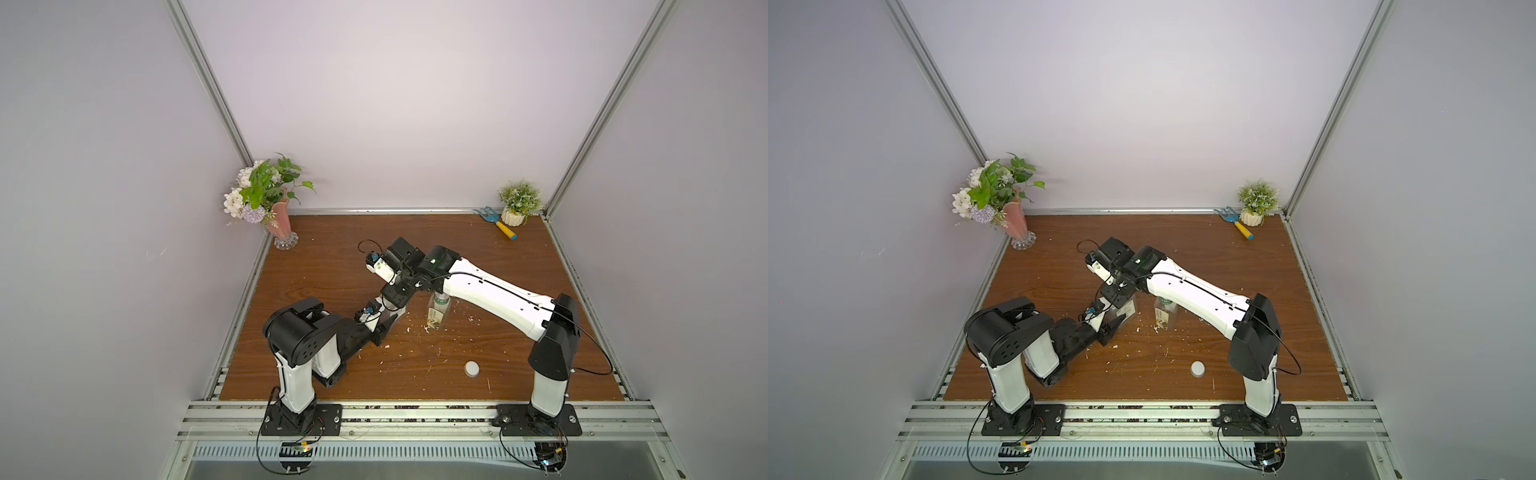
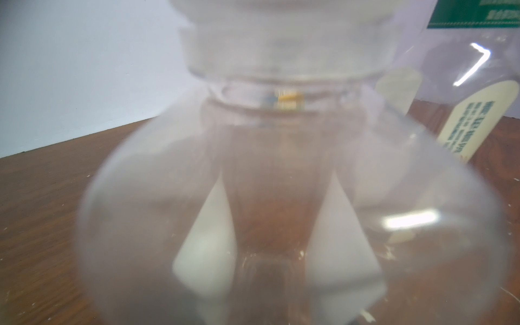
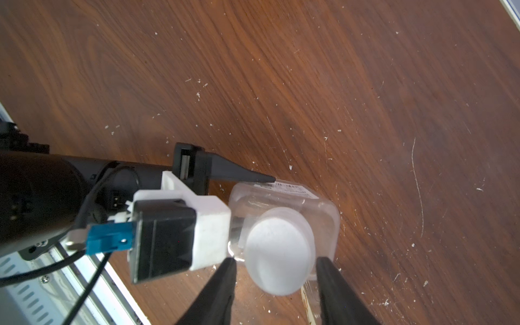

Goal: Screw on the bottle caps
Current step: Screw the bottle cap onto the plastic bottle.

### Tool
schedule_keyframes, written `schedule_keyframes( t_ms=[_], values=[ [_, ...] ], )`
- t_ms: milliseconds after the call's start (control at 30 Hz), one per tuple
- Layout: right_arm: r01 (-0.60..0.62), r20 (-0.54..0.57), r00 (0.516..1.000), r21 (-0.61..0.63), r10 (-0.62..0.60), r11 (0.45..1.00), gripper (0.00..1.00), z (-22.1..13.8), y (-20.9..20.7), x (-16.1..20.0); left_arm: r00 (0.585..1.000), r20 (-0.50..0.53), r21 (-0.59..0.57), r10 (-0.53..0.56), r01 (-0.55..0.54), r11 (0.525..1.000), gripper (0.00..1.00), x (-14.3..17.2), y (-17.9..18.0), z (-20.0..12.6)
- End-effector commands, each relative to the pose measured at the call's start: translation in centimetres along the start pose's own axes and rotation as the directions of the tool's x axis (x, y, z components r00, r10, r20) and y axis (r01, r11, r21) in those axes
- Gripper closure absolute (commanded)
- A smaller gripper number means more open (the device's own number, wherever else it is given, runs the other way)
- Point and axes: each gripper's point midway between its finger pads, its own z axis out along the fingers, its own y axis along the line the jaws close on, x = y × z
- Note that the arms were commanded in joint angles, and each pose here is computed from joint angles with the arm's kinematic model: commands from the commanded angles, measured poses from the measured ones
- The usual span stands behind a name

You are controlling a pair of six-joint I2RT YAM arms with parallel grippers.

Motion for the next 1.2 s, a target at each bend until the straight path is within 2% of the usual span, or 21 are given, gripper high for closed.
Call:
schedule_keyframes(
  t_ms=[0,467,1167],
  values=[
    [0.004,-0.007,1.0,-0.003,-0.004,1.0,0.5,-0.1,0.3,0.0,0.998,0.055,0.0,0.025,-0.025,1.0,0.67,-1.2,-0.3,0.2],
    [-0.01,0.021,1.0,0.01,0.01,1.0,0.53,-0.5,-0.5,-0.8,0.999,0.049,0.0,0.024,-0.024,1.0,0.67,-1.0,-0.2,0.2],
    [-0.044,0.009,0.999,0.006,0.044,0.999,0.6,0.3,-2.2,-0.1,0.999,0.045,-0.001,0.025,-0.025,1.0,0.67,-0.9,-0.3,0.2]
  ],
)
